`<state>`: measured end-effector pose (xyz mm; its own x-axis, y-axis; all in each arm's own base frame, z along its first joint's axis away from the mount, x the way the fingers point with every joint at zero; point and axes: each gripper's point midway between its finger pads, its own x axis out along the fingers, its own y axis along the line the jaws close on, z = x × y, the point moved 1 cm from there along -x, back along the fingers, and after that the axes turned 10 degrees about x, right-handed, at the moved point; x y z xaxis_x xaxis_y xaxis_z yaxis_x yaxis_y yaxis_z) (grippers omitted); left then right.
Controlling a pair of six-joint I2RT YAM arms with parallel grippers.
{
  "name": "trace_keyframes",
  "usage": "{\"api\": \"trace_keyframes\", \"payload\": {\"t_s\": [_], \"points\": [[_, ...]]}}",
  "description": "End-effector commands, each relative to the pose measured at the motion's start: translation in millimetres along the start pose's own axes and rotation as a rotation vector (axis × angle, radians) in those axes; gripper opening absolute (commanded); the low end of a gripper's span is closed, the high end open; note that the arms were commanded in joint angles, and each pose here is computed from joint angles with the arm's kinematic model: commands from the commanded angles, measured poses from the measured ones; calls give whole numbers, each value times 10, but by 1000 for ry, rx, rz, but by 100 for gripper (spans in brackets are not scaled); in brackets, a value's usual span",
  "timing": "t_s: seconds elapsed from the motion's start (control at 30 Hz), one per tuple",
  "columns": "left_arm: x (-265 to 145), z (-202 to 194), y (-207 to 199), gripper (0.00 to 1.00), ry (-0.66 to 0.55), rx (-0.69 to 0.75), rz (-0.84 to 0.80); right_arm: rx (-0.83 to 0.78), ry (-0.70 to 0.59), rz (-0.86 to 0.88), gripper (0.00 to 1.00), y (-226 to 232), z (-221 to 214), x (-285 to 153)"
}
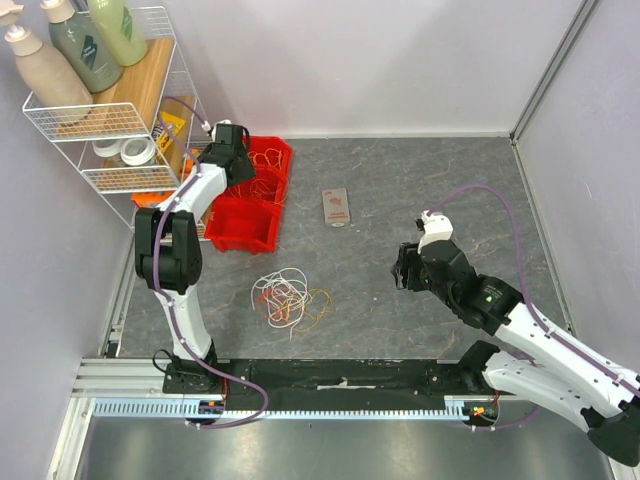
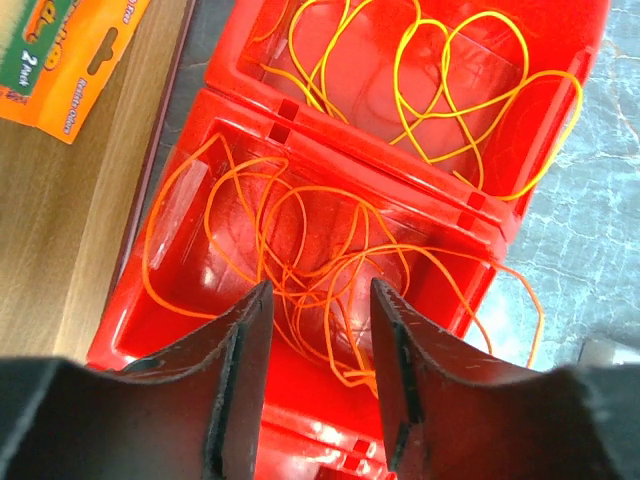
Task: Untangle the cables
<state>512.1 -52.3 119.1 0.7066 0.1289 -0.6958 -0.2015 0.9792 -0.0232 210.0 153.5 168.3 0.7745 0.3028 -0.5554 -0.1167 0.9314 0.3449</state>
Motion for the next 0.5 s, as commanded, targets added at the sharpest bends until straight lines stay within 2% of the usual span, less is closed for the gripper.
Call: {"api": "trace_keyframes", "payload": {"t_s": [0.0,0.17,0.3,0.47], "points": [[-446,398,-2,55,-116,-52,-23,26,-12,26,62,68,38,14],[-744,430,-100,58,-130,-84,-114,21,10,34,62,81,-20,42],[-1115,314,-452,58,-114,-116,-339,18,67,63,63,155,-148,149],[-1814,-96,-1053,61,-114,-78,-704,31,174,200,74,433,-396,339]]}}
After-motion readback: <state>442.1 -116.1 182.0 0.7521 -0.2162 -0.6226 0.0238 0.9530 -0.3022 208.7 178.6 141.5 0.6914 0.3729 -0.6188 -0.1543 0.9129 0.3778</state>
